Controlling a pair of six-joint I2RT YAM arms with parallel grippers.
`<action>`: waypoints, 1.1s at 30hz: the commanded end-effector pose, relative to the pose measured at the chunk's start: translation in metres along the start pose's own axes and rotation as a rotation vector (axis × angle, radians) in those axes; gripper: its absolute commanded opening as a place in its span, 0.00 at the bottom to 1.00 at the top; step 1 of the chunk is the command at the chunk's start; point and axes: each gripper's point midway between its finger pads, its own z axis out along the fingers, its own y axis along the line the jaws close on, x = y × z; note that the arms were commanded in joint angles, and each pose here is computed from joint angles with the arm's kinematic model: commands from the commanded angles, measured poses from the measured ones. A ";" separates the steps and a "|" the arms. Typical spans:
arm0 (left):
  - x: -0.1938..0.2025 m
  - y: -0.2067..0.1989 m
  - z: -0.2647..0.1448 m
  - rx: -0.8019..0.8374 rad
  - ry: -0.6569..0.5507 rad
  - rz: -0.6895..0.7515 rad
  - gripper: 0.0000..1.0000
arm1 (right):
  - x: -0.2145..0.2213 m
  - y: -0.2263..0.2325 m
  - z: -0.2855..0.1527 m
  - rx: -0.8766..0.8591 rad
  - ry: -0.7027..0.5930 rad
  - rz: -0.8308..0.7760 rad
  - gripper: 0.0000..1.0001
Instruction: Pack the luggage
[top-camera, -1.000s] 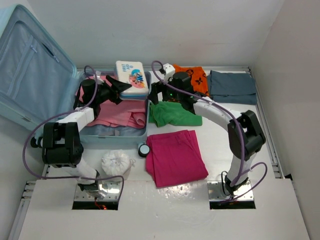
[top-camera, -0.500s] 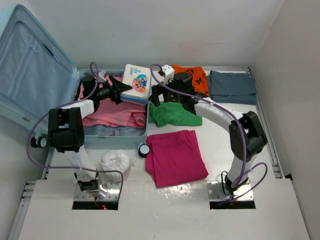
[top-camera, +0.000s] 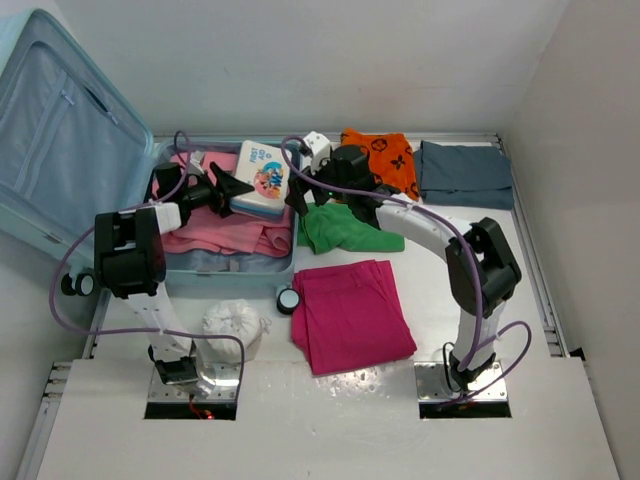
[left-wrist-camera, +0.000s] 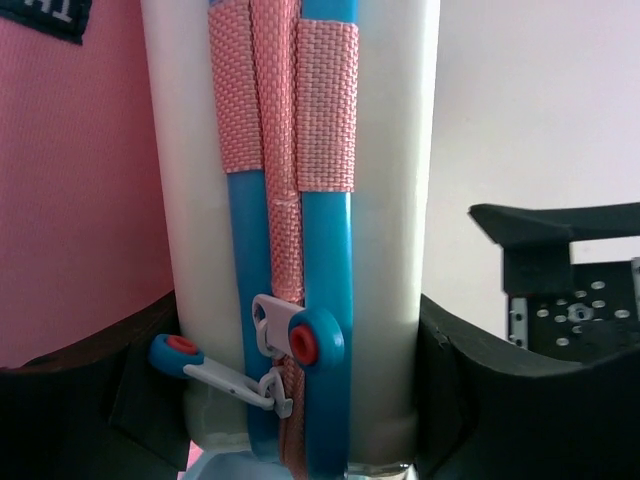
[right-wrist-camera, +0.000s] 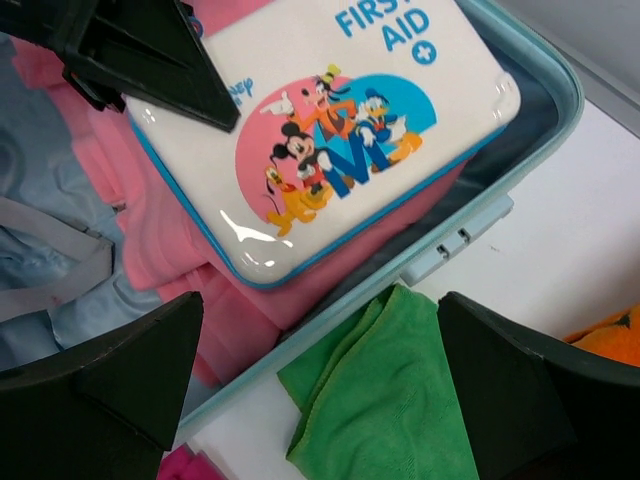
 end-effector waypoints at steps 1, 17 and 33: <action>-0.003 -0.001 0.002 0.020 0.007 0.066 0.00 | -0.037 0.010 0.006 -0.031 -0.100 -0.058 0.99; 0.007 -0.020 0.044 0.118 0.070 0.018 0.47 | -0.017 0.065 0.081 -0.059 -0.116 -0.288 0.99; 0.016 -0.013 0.044 0.090 0.117 -0.049 0.97 | -0.037 0.034 0.116 0.210 -0.221 -0.199 0.99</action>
